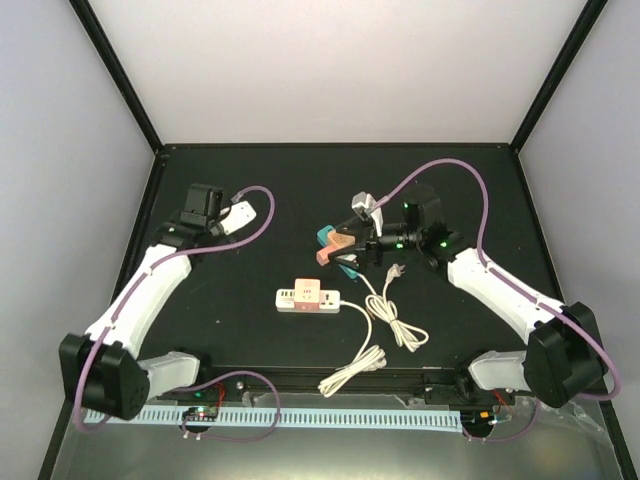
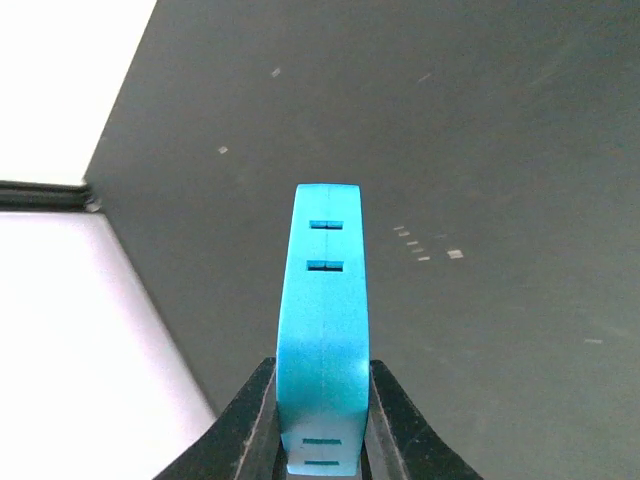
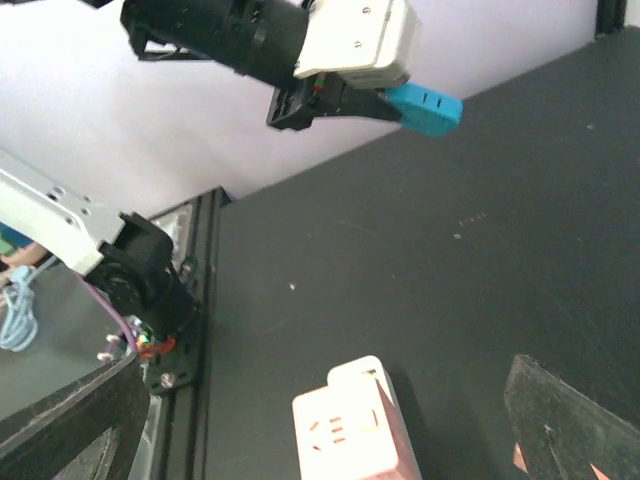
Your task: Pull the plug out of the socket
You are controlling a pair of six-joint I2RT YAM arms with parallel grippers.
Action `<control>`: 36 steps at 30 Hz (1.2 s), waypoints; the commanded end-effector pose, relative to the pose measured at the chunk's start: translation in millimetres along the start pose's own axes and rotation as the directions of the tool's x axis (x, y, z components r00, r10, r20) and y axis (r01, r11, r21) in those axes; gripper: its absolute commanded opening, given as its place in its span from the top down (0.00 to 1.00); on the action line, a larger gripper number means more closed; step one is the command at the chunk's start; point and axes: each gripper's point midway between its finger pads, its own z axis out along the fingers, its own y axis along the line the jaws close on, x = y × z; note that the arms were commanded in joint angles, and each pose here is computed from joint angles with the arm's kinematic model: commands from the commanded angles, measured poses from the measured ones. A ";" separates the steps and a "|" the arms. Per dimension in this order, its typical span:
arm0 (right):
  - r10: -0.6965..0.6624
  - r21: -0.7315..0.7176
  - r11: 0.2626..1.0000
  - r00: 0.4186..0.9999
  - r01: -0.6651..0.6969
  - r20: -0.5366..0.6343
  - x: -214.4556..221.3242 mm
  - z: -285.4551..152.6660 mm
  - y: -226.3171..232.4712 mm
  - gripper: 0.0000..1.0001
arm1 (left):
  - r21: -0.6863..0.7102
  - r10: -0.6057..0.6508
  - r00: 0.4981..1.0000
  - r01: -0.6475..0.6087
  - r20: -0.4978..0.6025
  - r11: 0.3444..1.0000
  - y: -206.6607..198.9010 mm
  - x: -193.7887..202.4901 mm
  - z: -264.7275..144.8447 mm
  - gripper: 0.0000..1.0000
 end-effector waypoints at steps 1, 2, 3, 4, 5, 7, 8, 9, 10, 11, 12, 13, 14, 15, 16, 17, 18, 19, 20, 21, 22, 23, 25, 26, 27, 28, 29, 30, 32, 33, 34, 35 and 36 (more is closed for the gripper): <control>-0.054 0.062 0.996 0.998 0.056 -0.038 17.1 -8.8 -7.4 0.00 | -0.255 0.107 0.982 -0.145 -0.157 0.956 54.6 13.2 32.8 0.98; -0.060 0.067 0.996 0.997 0.063 -0.044 21.5 -9.6 -7.8 0.00 | -0.280 0.116 0.976 -0.166 -0.186 0.945 60.9 17.0 42.2 0.98; -0.064 0.072 0.995 0.997 0.067 -0.048 24.2 -10.5 -7.3 0.00 | -0.298 0.124 0.968 -0.187 -0.218 0.936 66.2 21.6 52.7 0.98; -0.070 0.076 0.994 0.996 0.074 -0.051 26.3 -11.4 -7.4 0.00 | -0.311 0.126 0.962 -0.200 -0.244 0.929 71.6 25.5 61.7 0.98; -0.072 0.082 0.994 0.996 0.076 -0.055 28.0 -12.1 -7.5 0.00 | -0.320 0.120 0.956 -0.206 -0.268 0.925 77.1 29.0 69.3 0.98; -0.076 0.092 0.992 0.995 0.081 -0.060 31.3 -13.2 -8.2 0.00 | -0.333 0.106 0.946 -0.210 -0.305 0.919 88.2 35.2 84.1 0.98; -0.077 0.093 0.992 0.995 0.083 -0.061 32.7 -14.0 -7.6 0.00 | -0.336 0.103 0.942 -0.214 -0.319 0.917 93.1 38.1 91.7 0.98; -0.079 0.094 0.992 0.995 0.084 -0.061 34.0 -14.5 -7.3 0.00 | -0.343 0.100 0.940 -0.216 -0.327 0.914 97.5 39.9 98.4 0.99; -0.079 0.094 0.992 0.995 0.085 -0.061 35.3 -14.8 -6.6 0.00 | -0.351 0.097 0.936 -0.222 -0.339 0.910 102.4 42.6 104.3 0.99; -0.078 0.096 0.992 0.995 0.083 -0.060 36.3 -15.3 -6.7 0.00 | -0.356 0.098 0.932 -0.228 -0.349 0.906 105.9 45.3 110.7 0.99; -0.076 0.096 0.992 0.995 0.082 -0.060 37.5 -15.2 -6.5 0.00 | -0.359 0.096 0.929 -0.231 -0.356 0.904 108.7 48.1 116.3 0.98; -0.077 0.095 0.992 0.995 0.082 -0.059 38.0 -15.5 -5.8 0.00 | -0.354 0.091 0.926 -0.229 -0.366 0.907 110.0 52.5 121.9 0.98; -0.076 0.094 0.992 0.995 0.082 -0.059 39.0 -15.7 -5.5 0.00 | -0.347 0.085 0.923 -0.225 -0.376 0.911 110.2 57.6 127.6 0.98; -0.076 0.095 0.992 0.995 0.081 -0.059 39.2 -16.0 -5.1 0.00 | -0.342 0.082 0.921 -0.223 -0.381 0.913 110.6 61.5 132.4 0.99; -0.074 0.095 0.992 0.996 0.079 -0.058 39.5 -16.1 -4.9 0.00 | -0.336 0.078 0.920 -0.219 -0.385 0.916 110.9 66.7 136.9 0.98; -0.076 0.095 0.992 0.995 0.081 -0.057 39.2 -16.5 -4.3 0.00 | -0.337 0.072 0.918 -0.214 -0.389 0.917 112.4 71.6 140.1 0.98; -0.077 0.095 0.992 0.995 0.082 -0.056 39.1 -16.7 -4.2 0.00 | -0.342 0.062 0.917 -0.209 -0.394 0.916 115.1 76.4 143.3 0.98; -0.074 0.096 0.992 0.996 0.079 -0.055 38.9 -16.8 -4.6 0.00 | -0.342 0.053 0.914 -0.203 -0.401 0.917 117.1 81.4 146.7 0.97; -0.074 0.095 0.992 0.996 0.078 -0.054 38.7 -16.3 -4.7 0.00 | -0.342 0.039 0.913 -0.192 -0.407 0.920 119.8 87.2 149.0 0.95; -0.071 0.095 0.993 0.996 0.076 -0.053 38.6 -15.8 -5.3 0.00 | -0.339 0.032 0.911 -0.185 -0.410 0.922 120.4 91.2 152.0 0.94; -0.068 0.092 0.993 0.996 0.072 -0.052 38.6 -15.2 -5.4 0.00 | -0.336 0.027 0.910 -0.180 -0.413 0.925 120.2 94.4 154.9 0.93; -0.064 0.090 0.994 0.997 0.068 -0.052 39.2 -14.6 -5.9 0.00 | -0.333 0.026 0.908 -0.179 -0.419 0.926 119.9 97.9 157.7 0.92; -0.061 0.087 0.994 0.997 0.065 -0.050 39.6 -13.6 -6.7 0.00 | -0.314 0.030 0.900 -0.183 -0.435 0.932 115.3 104.6 164.7 0.91; -0.059 0.087 0.994 0.997 0.063 -0.050 40.0 -13.4 -7.2 0.00 | -0.311 0.029 0.899 -0.182 -0.437 0.933 113.9 105.5 166.7 0.91; -0.060 0.087 0.994 0.997 0.064 -0.050 40.0 -13.2 -7.5 0.00 | -0.309 0.025 0.899 -0.176 -0.436 0.934 113.0 106.4 168.3 0.91; -0.061 0.089 0.994 0.997 0.066 -0.050 39.8 -13.1 -8.1 0.00 | -0.305 0.021 0.900 -0.169 -0.435 0.937 111.3 107.1 169.9 0.91; -0.065 0.089 0.994 0.997 0.069 -0.051 40.2 -13.0 -8.0 0.00 | -0.299 0.015 0.901 -0.160 -0.433 0.941 109.4 107.6 171.2 0.91; -0.069 0.089 0.993 0.996 0.074 -0.052 40.7 -13.1 -8.0 0.00 | -0.295 0.010 0.902 -0.152 -0.431 0.943 107.9 107.7 172.3 0.91; -0.075 0.093 0.992 0.996 0.080 -0.054 40.5 -13.1 -8.8 0.00 | -0.280 0.001 0.903 -0.134 -0.430 0.951 103.6 109.2 174.8 0.89; -0.079 0.093 0.992 0.995 0.083 -0.055 40.3 -12.9 -9.2 0.00 | -0.269 -0.004 0.904 -0.124 -0.428 0.955 99.7 109.8 176.1 0.88; -0.080 0.095 0.992 0.995 0.086 -0.056 40.1 -12.5 -10.1 0.00 | -0.260 -0.010 0.904 -0.112 -0.428 0.959 95.6 111.4 177.4 0.87; -0.079 0.097 0.992 0.995 0.085 -0.059 40.4 -12.3 -10.8 0.00 | -0.249 -0.015 0.903 -0.103 -0.429 0.963 91.4 113.3 179.2 0.87; -0.078 0.097 0.992 0.995 0.084 -0.059 39.7 -11.9 -11.4 0.00 | -0.241 -0.021 0.902 -0.093 -0.431 0.966 88.2 114.9 180.5 0.87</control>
